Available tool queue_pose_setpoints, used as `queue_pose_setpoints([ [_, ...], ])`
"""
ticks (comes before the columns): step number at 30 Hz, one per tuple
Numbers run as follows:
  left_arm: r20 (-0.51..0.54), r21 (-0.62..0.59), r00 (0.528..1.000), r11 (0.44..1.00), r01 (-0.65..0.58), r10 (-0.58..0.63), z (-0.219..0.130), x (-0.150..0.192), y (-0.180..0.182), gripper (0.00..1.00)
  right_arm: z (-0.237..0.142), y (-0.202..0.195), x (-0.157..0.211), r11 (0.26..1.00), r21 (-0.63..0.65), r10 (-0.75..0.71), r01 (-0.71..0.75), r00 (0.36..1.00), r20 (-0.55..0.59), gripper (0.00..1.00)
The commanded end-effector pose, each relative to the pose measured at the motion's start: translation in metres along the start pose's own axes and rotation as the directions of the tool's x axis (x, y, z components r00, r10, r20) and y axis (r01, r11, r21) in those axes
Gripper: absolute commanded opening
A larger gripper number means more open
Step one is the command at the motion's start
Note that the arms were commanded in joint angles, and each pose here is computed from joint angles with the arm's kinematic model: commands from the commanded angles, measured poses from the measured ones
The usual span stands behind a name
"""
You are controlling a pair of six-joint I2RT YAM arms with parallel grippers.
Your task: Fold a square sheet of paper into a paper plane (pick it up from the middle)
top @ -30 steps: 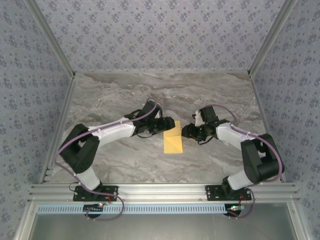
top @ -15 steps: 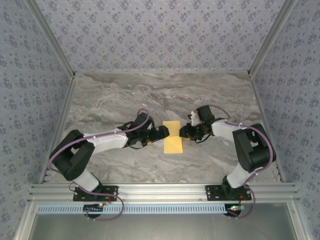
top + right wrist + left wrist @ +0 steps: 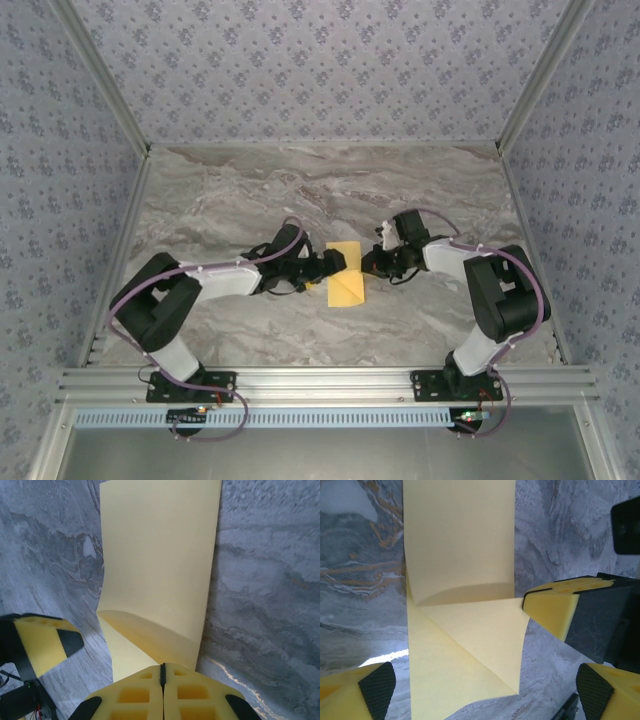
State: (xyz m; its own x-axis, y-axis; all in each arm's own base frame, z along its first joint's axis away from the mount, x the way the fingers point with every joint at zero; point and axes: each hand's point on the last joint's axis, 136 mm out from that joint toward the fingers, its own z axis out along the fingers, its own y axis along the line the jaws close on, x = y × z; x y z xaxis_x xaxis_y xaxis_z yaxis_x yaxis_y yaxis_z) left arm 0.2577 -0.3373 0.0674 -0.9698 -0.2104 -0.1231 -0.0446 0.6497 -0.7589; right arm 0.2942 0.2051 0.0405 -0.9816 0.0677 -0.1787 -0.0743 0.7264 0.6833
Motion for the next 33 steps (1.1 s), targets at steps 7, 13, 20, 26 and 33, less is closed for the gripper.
queue_pose_setpoints([
  [7,-0.071,0.126,0.997,0.991,0.035,-0.026,0.017,0.002,-0.023,0.71,-0.009,-0.007,-0.005,1.0,0.0,0.03,-0.03,0.999,0.046,0.05],
  [13,-0.085,0.154,0.996,0.987,0.046,-0.033,0.027,0.001,-0.029,0.57,-0.011,-0.008,-0.004,0.999,-0.001,0.035,-0.035,0.998,0.048,0.05],
  [20,-0.106,0.169,0.993,0.984,0.063,-0.045,0.039,0.0,-0.031,0.5,-0.012,-0.009,-0.002,0.999,0.0,0.038,-0.038,0.998,0.044,0.06],
  [26,-0.107,0.17,0.993,0.983,0.065,-0.047,0.044,0.0,-0.028,0.42,-0.016,-0.008,-0.001,0.999,-0.001,0.041,-0.041,0.998,0.048,0.1],
  [33,-0.102,0.151,0.995,0.989,0.006,0.009,0.043,0.001,-0.025,0.23,-0.038,-0.005,-0.006,0.996,0.04,0.079,-0.084,0.992,0.103,0.4],
])
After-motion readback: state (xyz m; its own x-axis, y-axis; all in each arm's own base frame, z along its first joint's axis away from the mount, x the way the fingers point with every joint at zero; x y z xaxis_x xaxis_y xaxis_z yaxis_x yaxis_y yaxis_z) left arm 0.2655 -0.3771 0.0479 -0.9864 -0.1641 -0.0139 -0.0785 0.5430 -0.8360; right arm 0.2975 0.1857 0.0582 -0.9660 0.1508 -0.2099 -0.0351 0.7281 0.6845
